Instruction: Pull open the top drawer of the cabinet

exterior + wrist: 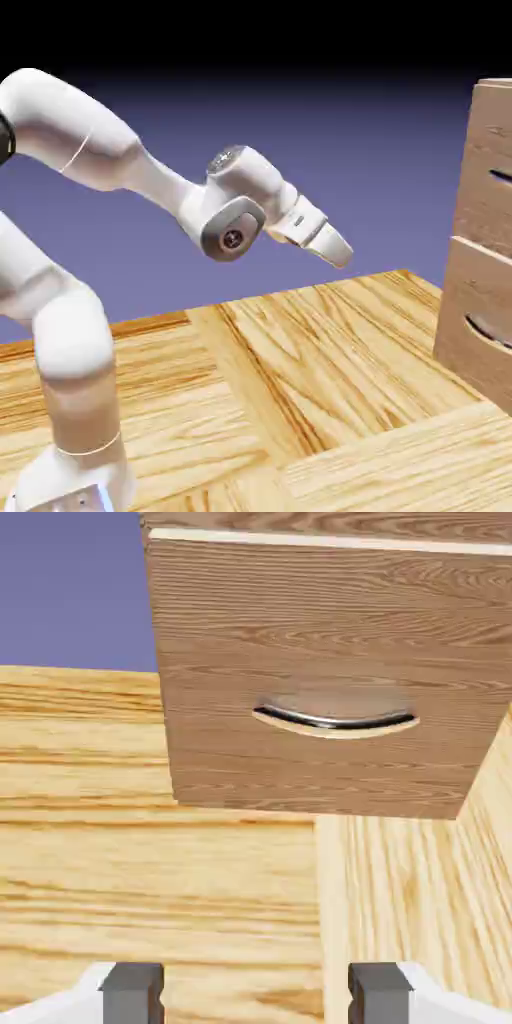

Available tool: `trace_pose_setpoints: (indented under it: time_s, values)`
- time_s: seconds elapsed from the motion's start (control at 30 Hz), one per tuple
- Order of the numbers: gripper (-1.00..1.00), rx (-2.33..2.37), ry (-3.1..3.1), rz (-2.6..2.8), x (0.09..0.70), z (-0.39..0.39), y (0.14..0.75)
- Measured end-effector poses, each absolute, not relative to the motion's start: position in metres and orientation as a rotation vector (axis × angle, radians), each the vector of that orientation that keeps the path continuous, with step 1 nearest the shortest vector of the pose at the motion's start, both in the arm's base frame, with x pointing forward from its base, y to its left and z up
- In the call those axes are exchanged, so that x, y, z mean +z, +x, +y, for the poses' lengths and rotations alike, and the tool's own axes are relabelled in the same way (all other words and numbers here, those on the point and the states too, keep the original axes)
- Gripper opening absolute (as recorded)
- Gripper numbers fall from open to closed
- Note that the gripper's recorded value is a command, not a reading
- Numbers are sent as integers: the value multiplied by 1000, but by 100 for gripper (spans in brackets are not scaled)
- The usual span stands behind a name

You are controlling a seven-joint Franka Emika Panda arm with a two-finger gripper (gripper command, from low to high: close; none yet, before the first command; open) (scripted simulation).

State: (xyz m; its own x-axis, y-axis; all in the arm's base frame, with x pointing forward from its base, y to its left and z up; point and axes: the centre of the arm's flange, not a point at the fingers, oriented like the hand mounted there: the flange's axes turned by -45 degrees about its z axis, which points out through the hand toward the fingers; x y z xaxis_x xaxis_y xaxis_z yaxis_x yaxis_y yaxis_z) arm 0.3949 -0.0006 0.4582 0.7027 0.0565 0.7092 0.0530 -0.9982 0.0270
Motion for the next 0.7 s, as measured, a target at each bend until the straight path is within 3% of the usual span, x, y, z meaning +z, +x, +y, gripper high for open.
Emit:
trace_pose_setpoints:
  time_s: [0.7]
  values:
    - [0,1131,2995,349,418,-89,478]
